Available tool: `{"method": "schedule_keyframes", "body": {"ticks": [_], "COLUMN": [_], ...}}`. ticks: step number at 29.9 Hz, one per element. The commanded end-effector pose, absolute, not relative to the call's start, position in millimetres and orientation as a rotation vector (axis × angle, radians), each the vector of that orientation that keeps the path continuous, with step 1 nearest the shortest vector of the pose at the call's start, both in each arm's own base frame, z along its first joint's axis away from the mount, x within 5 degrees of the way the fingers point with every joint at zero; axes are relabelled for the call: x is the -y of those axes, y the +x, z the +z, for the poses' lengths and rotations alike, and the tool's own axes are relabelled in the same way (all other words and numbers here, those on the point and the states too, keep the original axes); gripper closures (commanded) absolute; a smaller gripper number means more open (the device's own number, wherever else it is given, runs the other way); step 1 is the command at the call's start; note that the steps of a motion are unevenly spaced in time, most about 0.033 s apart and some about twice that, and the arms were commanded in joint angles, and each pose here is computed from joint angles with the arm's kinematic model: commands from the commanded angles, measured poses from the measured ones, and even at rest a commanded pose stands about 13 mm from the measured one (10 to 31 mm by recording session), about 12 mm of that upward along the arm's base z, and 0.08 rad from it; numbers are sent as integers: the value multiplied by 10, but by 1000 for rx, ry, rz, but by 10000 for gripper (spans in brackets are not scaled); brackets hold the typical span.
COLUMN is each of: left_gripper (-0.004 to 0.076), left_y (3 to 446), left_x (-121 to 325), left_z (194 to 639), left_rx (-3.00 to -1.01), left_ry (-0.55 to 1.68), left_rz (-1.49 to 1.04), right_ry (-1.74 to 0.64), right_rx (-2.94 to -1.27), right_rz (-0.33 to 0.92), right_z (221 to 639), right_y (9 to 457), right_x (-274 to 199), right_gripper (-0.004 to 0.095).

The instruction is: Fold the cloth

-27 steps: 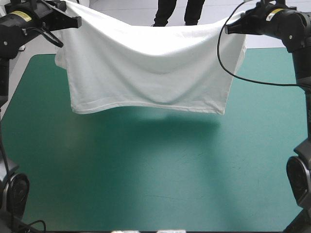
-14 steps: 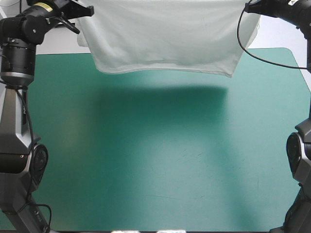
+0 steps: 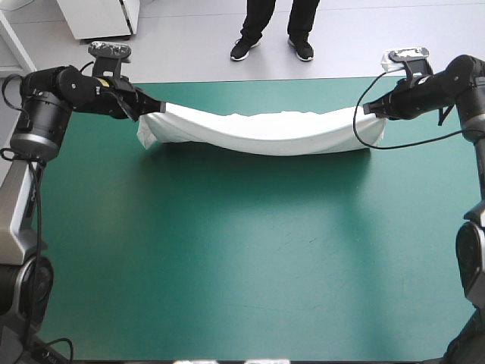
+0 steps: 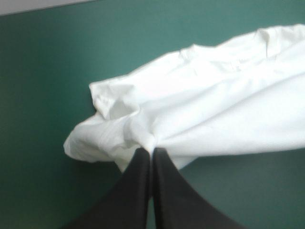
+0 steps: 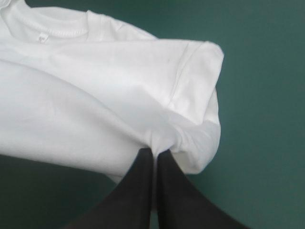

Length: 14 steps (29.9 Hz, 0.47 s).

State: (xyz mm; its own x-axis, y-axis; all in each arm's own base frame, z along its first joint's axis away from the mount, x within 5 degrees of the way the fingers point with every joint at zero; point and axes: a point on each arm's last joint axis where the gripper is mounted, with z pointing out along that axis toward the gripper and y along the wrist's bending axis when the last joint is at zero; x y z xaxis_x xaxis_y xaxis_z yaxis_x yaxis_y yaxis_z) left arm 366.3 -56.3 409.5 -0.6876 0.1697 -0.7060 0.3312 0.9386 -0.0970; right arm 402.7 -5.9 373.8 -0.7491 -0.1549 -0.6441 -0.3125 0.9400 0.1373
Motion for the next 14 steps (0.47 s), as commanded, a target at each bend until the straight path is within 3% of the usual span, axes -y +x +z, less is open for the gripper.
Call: {"method": "schedule_keyframes", "body": {"ticks": [1, 14], "left_gripper": [733, 733], "left_y": [3260, 2491], "left_x": [534, 468], "left_z": [4231, 3402], "left_rx": [-2300, -2597], "left_ry": [351, 353], "left_rz": [-285, -332], "right_ry": [-343, -321], "right_rx": [-2369, -2654], "right_rz": [280, 291], "right_z": [3959, 3040], "right_y": [3653, 2763], "right_x": [55, 13], "right_gripper": [925, 925]}}
